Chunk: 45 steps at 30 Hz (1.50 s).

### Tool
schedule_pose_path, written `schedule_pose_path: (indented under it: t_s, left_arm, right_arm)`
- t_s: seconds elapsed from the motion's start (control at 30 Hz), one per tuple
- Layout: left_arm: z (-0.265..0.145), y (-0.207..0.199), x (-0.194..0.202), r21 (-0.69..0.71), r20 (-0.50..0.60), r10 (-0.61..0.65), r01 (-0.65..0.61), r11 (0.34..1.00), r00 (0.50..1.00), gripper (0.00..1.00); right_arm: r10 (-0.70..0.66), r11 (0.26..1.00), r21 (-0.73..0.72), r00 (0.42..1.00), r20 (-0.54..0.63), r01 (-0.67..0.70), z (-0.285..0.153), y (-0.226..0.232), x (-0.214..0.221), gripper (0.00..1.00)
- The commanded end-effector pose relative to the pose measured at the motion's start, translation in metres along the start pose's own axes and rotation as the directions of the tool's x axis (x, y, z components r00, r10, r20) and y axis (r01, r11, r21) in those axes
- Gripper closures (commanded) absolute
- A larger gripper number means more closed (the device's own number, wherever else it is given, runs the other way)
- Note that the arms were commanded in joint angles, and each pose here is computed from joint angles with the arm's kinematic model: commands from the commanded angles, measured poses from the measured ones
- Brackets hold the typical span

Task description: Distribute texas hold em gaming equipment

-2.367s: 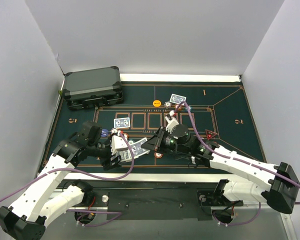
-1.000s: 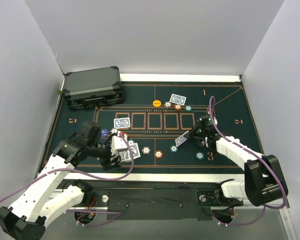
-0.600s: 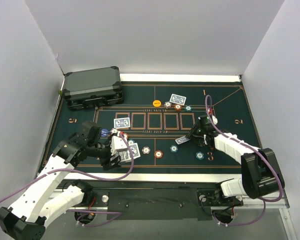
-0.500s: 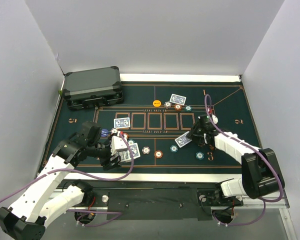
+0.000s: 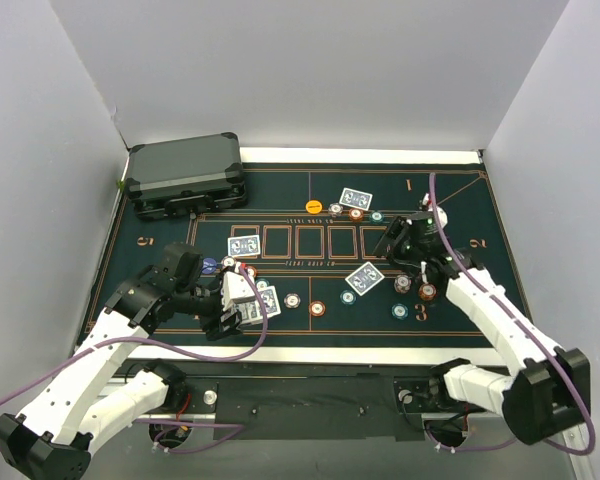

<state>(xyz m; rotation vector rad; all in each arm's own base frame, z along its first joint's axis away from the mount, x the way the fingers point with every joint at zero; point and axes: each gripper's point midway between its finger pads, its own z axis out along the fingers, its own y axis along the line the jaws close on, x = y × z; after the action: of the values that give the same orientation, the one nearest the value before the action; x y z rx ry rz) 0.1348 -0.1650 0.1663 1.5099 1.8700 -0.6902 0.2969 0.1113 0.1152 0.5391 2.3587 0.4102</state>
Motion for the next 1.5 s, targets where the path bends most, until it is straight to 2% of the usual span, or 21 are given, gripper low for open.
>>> schedule_pose_path:
  t_s: [0.0, 0.07, 0.13, 0.3, 0.4, 0.6, 0.8, 0.97, 1.13, 1.2, 1.37, 1.47]
  left_arm:
    - [-0.006, 0.001, -0.020, -0.001, 0.059, 0.048, -0.048, 0.999, 0.997, 1.00]
    - [-0.005, 0.001, -0.020, 0.000, 0.058, 0.047, -0.047, 0.999, 0.997, 1.00]
    - [-0.005, 0.001, -0.020, 0.003, 0.059, 0.045, -0.045, 0.999, 0.997, 1.00]
    - [-0.005, 0.002, -0.021, -0.002, 0.064, 0.043, -0.043, 0.999, 0.997, 1.00]
    - [-0.005, 0.002, -0.022, -0.003, 0.063, 0.043, -0.043, 0.999, 0.997, 1.00]
    - [-0.005, 0.003, -0.022, -0.003, 0.065, 0.045, -0.045, 0.999, 0.997, 1.00]
    - [-0.004, 0.003, -0.023, -0.003, 0.070, 0.045, -0.045, 0.999, 0.997, 1.00]
    - [-0.005, 0.002, -0.025, -0.002, 0.077, 0.044, -0.044, 0.999, 0.996, 1.00]
    - [-0.005, 0.003, -0.026, -0.005, 0.080, 0.046, -0.046, 0.999, 0.996, 1.00]
    - [-0.006, 0.003, -0.026, -0.007, 0.081, 0.046, -0.045, 0.999, 0.996, 1.00]
    - [-0.006, 0.003, -0.026, -0.006, 0.082, 0.045, -0.045, 0.999, 0.996, 1.00]
    - [-0.007, 0.002, -0.026, -0.010, 0.084, 0.048, -0.047, 0.999, 0.995, 1.00]
  right_arm:
    - [-0.033, 0.987, -0.156, 0.999, 0.005, 0.034, -0.046, 0.048, 0.003, 0.26]
    - [-0.052, 0.958, -0.282, 0.998, -0.021, 0.044, -0.064, 0.086, 0.018, 0.16]
    - [-0.097, 0.916, -0.395, 0.994, -0.050, 0.070, -0.084, 0.122, 0.040, 0.11]
    - [-0.145, 0.754, -0.656, 0.983, -0.112, 0.036, -0.132, 0.197, 0.083, 0.08]
    - [-0.164, 0.692, -0.721, 0.978, -0.132, 0.019, -0.148, 0.219, 0.097, 0.08]
    - [-0.230, 0.661, -0.750, 0.957, -0.176, 0.021, -0.153, 0.239, 0.133, 0.08]
    - [-0.254, 0.670, -0.742, 0.940, -0.226, 0.002, -0.141, 0.246, 0.163, 0.19]
    - [-0.224, 0.675, -0.737, 0.943, -0.245, -0.032, -0.134, 0.245, 0.169, 0.31]
    - [-0.199, 0.683, -0.728, 0.945, -0.258, -0.055, -0.129, 0.241, 0.171, 0.53]
    - [-0.186, 0.680, -0.730, 0.946, -0.266, -0.071, -0.128, 0.242, 0.171, 0.60]
    - [-0.194, 0.689, -0.721, 0.939, -0.284, -0.076, -0.123, 0.240, 0.177, 0.67]
    - [-0.192, 0.698, -0.712, 0.938, -0.287, -0.075, -0.120, 0.236, 0.178, 0.78]
